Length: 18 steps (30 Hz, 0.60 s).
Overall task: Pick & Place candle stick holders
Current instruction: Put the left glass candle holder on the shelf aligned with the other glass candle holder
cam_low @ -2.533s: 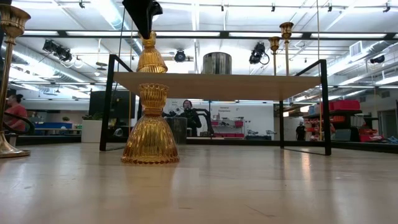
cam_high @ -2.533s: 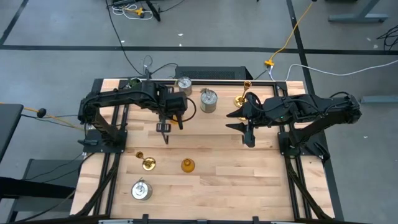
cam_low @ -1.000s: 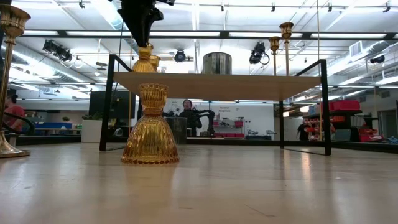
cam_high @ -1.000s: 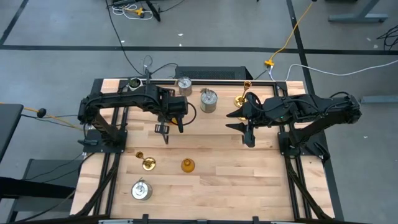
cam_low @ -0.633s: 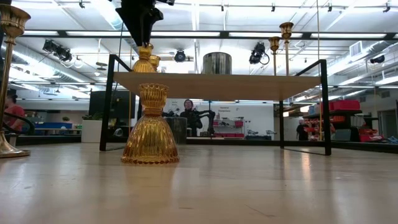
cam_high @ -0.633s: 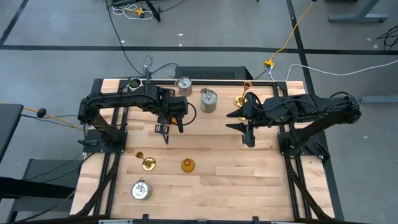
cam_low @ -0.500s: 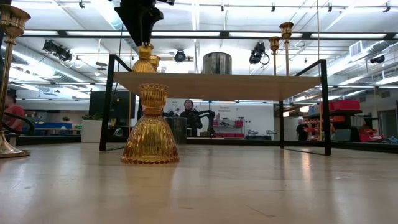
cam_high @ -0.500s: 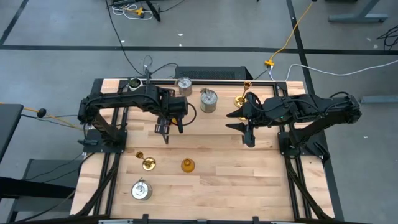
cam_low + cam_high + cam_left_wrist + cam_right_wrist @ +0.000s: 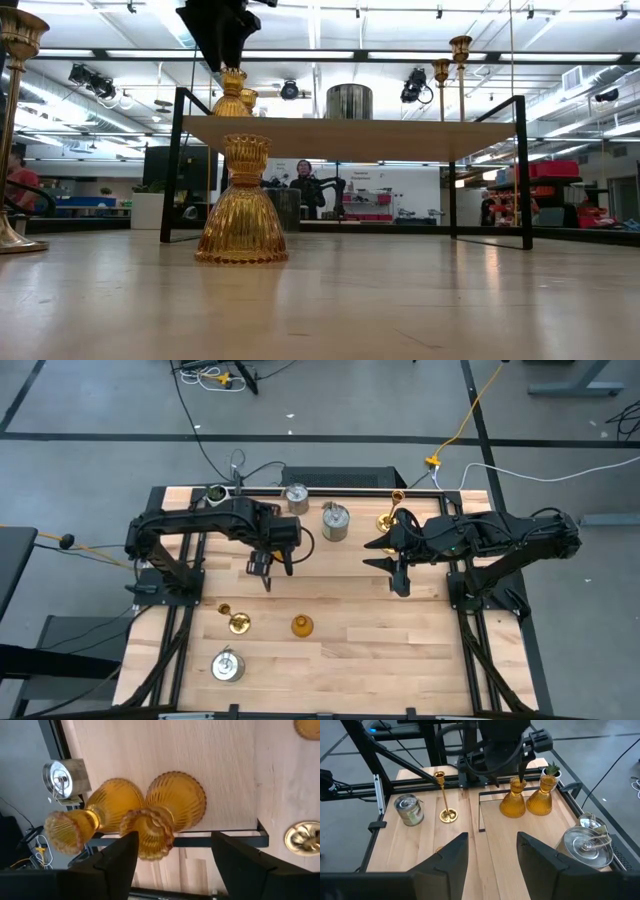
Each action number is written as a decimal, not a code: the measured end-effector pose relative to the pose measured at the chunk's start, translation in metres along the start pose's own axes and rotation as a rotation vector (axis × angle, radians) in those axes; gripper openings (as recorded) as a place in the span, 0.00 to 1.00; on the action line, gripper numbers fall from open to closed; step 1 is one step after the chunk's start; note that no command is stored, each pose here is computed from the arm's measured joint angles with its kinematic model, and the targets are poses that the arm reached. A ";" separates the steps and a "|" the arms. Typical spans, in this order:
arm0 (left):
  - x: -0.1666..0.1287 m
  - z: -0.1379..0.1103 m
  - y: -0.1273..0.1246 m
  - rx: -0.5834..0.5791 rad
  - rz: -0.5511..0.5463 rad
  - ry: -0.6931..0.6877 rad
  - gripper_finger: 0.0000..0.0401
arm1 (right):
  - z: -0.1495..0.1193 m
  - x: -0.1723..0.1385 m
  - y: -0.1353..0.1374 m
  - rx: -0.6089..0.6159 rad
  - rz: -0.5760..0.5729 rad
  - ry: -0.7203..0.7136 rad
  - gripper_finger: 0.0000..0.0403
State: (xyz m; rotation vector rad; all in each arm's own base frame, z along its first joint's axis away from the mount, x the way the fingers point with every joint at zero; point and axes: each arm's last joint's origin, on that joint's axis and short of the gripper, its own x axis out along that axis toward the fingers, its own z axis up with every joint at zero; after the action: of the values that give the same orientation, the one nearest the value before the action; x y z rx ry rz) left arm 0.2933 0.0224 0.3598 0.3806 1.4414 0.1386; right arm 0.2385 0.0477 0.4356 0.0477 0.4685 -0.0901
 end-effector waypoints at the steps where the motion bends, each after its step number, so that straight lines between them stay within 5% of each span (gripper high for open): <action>1: -0.003 0.000 0.001 -0.003 0.002 -0.007 0.63 | 0.000 0.000 0.000 0.000 0.000 0.000 0.42; 7: -0.027 0.001 0.009 -0.046 0.015 -0.104 0.62 | 0.000 0.000 0.000 0.000 0.000 0.000 0.42; 12: -0.042 0.001 0.011 -0.098 -0.082 -0.191 0.61 | 0.000 0.000 0.000 0.001 0.000 0.000 0.42; 18: -0.041 0.002 0.007 -0.125 -0.171 -0.197 0.48 | 0.000 0.000 0.000 0.003 0.000 0.000 0.42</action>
State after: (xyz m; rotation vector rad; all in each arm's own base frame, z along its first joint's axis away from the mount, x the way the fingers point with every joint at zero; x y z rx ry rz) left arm 0.2908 0.0151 0.4010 0.1626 1.2578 0.0504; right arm 0.2386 0.0477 0.4355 0.0507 0.4685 -0.0906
